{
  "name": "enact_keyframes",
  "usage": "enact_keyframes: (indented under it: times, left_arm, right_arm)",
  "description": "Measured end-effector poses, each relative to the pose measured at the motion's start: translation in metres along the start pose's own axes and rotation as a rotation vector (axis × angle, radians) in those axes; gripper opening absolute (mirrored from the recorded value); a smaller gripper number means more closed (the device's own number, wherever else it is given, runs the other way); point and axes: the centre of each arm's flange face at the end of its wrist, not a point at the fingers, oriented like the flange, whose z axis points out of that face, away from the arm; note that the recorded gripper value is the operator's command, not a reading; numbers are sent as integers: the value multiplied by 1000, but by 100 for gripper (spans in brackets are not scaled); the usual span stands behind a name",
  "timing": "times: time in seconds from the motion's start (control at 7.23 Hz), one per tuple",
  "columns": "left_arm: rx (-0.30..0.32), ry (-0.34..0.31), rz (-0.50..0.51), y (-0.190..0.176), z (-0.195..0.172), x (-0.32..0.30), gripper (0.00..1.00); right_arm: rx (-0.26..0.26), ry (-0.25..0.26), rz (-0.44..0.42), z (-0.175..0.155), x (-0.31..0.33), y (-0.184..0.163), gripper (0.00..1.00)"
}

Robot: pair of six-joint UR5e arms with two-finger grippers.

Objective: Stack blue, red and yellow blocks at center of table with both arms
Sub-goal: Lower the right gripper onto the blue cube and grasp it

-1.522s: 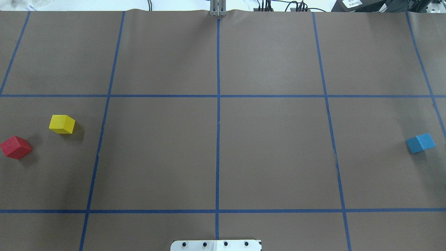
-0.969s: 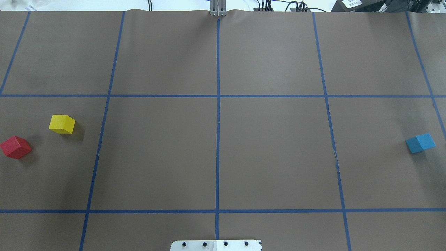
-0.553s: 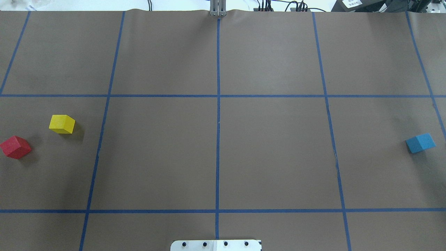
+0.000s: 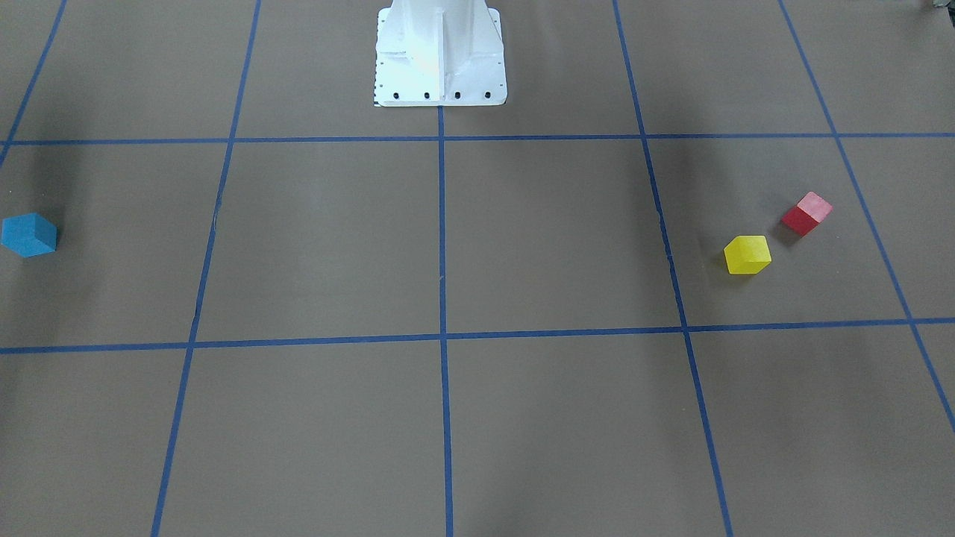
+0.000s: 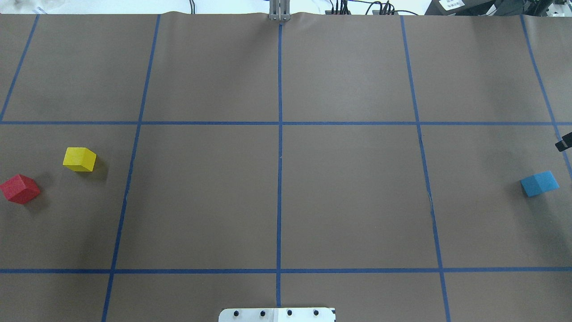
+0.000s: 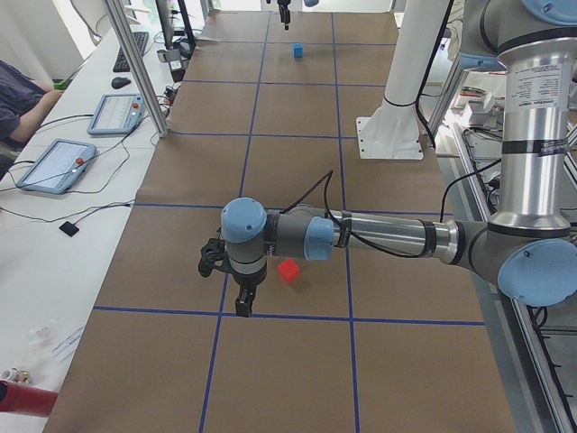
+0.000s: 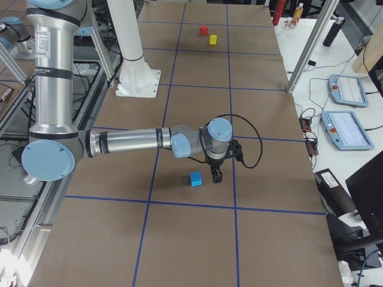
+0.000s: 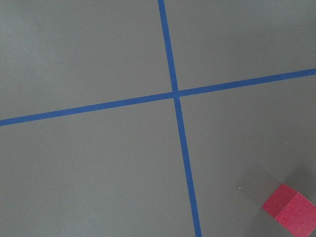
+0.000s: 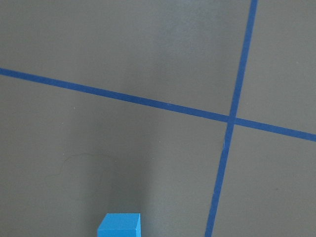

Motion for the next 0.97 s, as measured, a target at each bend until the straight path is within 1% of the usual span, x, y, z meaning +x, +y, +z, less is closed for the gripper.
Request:
enact_keyframes:
  times: [0.14,0.28,0.97]
  left_arm:
    - [0,1,0,0,0,0,100]
    - [0,1,0,0,0,0,100]
    - [1,1,2,-1,0,1,100]
  right_arm:
    - [-24,25,-7,17,-12,1,100]
    - [-45,35,-4,30,-22,3,100]
    - [-141,39,-17,76,-33,18,99]
